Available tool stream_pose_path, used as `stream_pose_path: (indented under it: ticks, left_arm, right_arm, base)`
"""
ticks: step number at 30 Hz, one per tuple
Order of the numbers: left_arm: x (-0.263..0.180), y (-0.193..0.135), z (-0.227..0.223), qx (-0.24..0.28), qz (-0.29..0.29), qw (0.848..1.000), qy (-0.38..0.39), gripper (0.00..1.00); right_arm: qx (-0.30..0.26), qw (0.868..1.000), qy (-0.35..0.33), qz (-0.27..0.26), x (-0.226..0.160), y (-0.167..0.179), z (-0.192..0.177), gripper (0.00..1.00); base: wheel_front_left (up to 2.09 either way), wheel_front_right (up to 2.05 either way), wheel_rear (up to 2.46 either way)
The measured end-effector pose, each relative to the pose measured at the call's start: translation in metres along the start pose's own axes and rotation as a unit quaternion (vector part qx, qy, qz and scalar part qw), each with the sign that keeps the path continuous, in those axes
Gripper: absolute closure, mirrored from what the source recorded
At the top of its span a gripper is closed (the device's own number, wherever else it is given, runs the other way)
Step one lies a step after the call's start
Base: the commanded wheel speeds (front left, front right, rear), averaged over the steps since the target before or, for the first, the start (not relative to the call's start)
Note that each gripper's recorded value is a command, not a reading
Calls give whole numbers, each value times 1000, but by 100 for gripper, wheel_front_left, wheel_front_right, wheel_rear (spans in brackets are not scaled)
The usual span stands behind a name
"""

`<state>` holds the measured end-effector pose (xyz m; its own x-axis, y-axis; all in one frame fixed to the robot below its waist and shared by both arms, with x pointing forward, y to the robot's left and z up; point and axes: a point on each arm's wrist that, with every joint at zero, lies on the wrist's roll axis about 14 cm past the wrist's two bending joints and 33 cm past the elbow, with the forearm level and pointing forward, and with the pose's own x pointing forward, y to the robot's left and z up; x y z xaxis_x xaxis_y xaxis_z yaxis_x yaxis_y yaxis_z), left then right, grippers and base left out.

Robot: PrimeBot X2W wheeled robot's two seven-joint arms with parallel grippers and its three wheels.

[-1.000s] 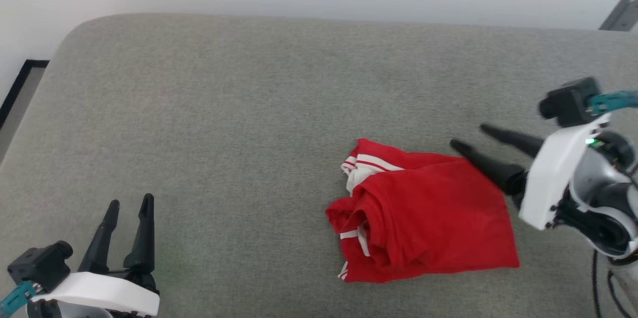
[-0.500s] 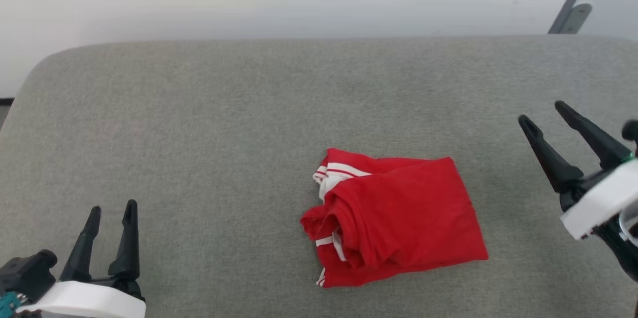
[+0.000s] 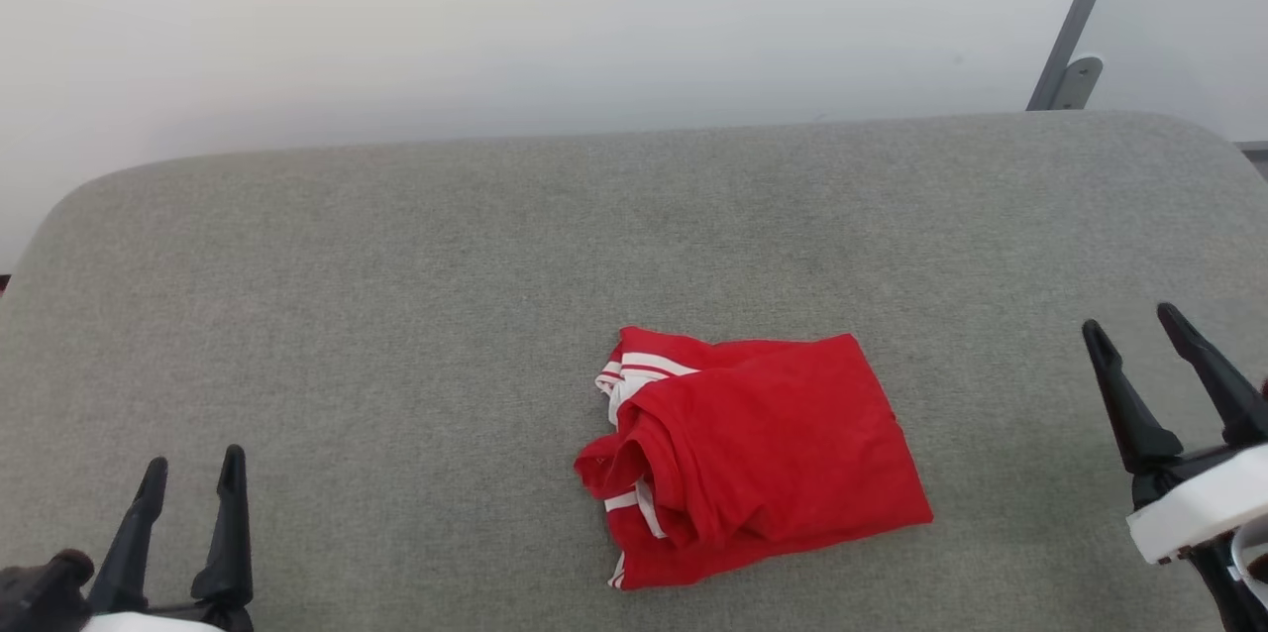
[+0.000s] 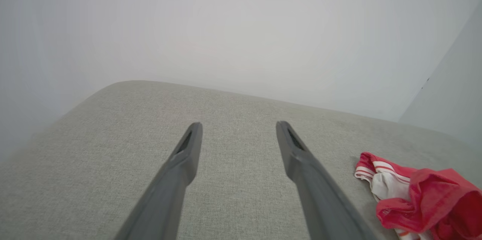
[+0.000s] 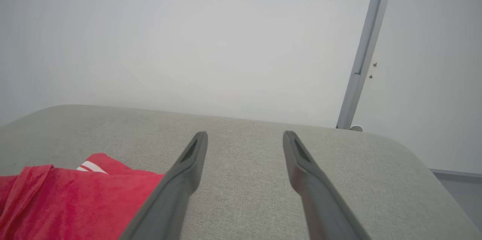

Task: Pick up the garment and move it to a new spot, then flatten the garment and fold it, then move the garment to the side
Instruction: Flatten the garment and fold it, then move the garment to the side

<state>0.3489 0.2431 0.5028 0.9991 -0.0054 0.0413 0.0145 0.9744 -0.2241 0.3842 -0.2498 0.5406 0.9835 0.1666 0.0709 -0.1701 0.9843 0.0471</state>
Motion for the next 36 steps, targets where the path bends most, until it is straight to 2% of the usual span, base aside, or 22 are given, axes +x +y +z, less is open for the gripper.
stream_pose_path:
  ticks: [5,13,36]
  left_arm:
    - [-6,4,1,1,11,1000,-7,0]
    - [-15,11,-2,2,28,1000,-6,0]
    - [-26,4,0,-6,22,1000,-14,0]
  right_arm:
    - [7,999,-25,-20,-9,-4,9,0]
    - [28,998,-30,-38,-27,2,1,0]
    - [48,998,-20,-29,-34,26,-15,0]
  base:
    - [0,0,0]
    - [0,0,0]
    - [0,0,0]
